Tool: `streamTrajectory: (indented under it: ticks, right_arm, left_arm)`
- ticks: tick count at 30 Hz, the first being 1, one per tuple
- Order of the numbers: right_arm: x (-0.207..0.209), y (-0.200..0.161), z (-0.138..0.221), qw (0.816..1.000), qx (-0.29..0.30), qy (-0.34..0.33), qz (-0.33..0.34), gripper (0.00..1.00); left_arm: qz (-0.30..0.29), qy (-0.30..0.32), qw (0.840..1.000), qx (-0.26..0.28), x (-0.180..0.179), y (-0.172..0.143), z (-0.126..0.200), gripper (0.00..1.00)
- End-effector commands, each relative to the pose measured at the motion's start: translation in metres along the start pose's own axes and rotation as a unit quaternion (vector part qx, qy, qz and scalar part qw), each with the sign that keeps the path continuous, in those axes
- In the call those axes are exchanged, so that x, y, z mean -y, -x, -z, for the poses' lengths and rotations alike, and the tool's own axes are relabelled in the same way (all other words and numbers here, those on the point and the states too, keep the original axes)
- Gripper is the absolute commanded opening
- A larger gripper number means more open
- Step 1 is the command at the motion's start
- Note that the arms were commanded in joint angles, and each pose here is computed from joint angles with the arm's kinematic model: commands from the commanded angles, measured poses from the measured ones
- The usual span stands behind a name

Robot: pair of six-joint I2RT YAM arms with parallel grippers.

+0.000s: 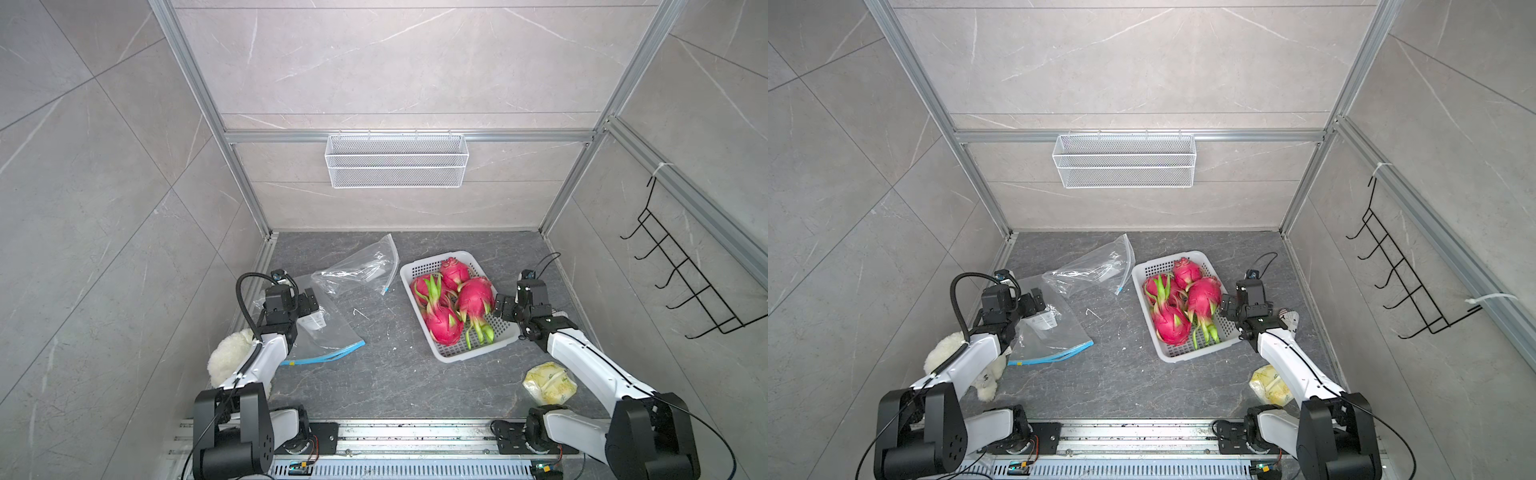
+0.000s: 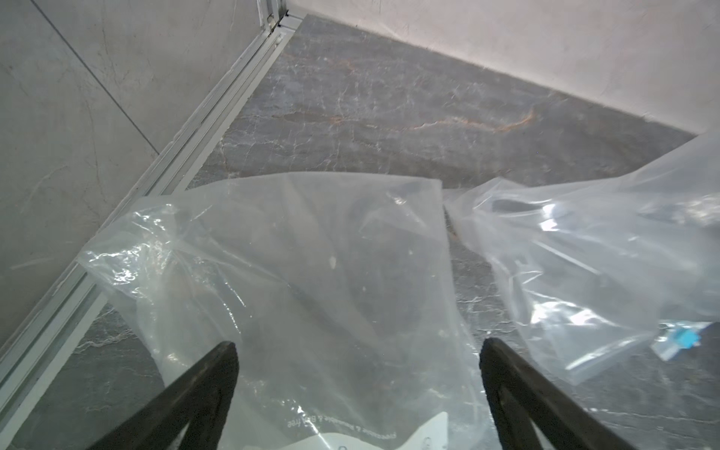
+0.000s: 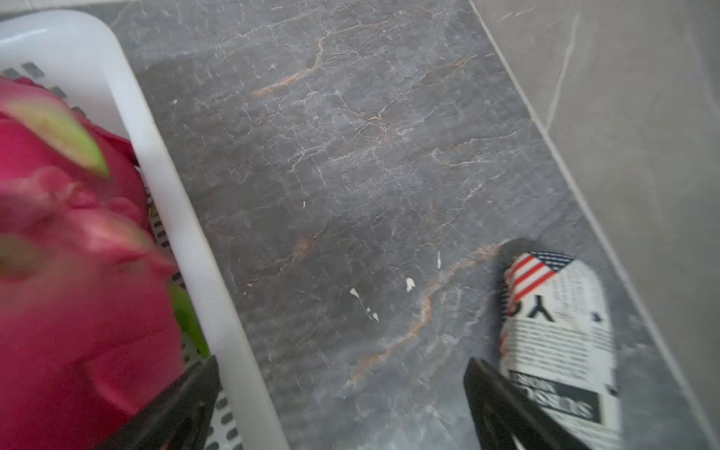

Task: Open the zip-top bag and take out the dragon fruit
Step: Place the zipper food storage bag at the center of the board, then reset both arms

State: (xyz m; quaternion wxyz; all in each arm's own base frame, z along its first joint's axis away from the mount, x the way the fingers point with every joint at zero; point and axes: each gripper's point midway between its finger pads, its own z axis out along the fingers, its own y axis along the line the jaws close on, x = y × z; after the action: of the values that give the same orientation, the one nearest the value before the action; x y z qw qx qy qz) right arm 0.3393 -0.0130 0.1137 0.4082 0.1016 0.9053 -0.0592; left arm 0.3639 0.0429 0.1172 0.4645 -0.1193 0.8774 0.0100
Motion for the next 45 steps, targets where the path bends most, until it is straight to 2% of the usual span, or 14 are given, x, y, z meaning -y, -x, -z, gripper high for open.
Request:
streamTrajectory:
  ticks: [1, 5, 6, 8, 11, 14, 18, 21, 23, 24, 26, 27, 29, 45]
  right_arm:
    - [0.024, 0.013, -0.017, 0.996, 0.074, -0.021, -0.038, 1.00]
    - [0.024, 0.010, -0.024, 0.990, 0.135, -0.009, -0.028, 1.00]
    - [0.018, 0.010, -0.023, 0.991, 0.134, 0.005, -0.016, 1.00]
    - [0.008, 0.021, -0.019, 0.981, 0.189, 0.036, -0.002, 0.99]
    - [-0.009, 0.022, -0.019, 0.979, 0.189, 0.078, 0.016, 1.00]
    - [-0.032, 0.023, -0.007, 0.958, 0.242, 0.149, 0.034, 0.99]
    - [-0.042, 0.008, -0.007, 0.937, 0.296, 0.179, 0.044, 1.00]
    - [-0.045, 0.006, -0.013, 0.947, 0.262, 0.180, 0.057, 0.99]
    - [-0.049, 0.013, -0.019, 0.945, 0.262, 0.185, 0.057, 1.00]
    - [-0.046, 0.012, -0.023, 0.952, 0.248, 0.174, 0.052, 1.00]
    - [-0.051, 0.012, -0.030, 0.955, 0.228, 0.181, 0.059, 1.00]
    - [-0.052, 0.013, -0.033, 0.957, 0.220, 0.180, 0.056, 0.99]
    - [-0.049, 0.012, -0.039, 0.964, 0.199, 0.170, 0.055, 1.00]
    - [-0.050, 0.013, -0.039, 0.963, 0.202, 0.168, 0.056, 0.99]
  left_arm:
    - [-0.034, 0.016, 0.997, 0.065, -0.006, 0.022, -0.004, 1.00]
    - [-0.038, 0.007, 0.997, 0.060, -0.004, 0.006, -0.013, 1.00]
    - [-0.040, 0.004, 0.998, 0.055, -0.003, 0.002, -0.016, 1.00]
    - [-0.042, -0.006, 0.998, 0.054, 0.002, -0.003, -0.021, 1.00]
    - [-0.064, -0.021, 0.996, 0.060, 0.015, -0.005, -0.023, 1.00]
    - [-0.098, -0.030, 0.992, 0.072, 0.028, -0.005, -0.024, 1.00]
    - [-0.097, -0.028, 0.989, 0.106, 0.027, -0.012, -0.028, 1.00]
    - [-0.094, -0.024, 0.989, 0.108, 0.025, -0.014, -0.027, 1.00]
    - [-0.092, -0.024, 0.990, 0.108, 0.025, -0.019, -0.029, 1.00]
    - [-0.093, -0.023, 0.986, 0.134, 0.024, -0.015, -0.028, 1.00]
    - [-0.096, -0.031, 0.989, 0.111, 0.027, -0.021, -0.028, 1.00]
    - [-0.095, -0.030, 0.987, 0.123, 0.027, -0.017, -0.029, 1.00]
    - [-0.092, -0.029, 0.989, 0.109, 0.024, -0.021, -0.030, 1.00]
    - [-0.088, -0.023, 0.990, 0.112, 0.022, -0.019, -0.031, 1.00]
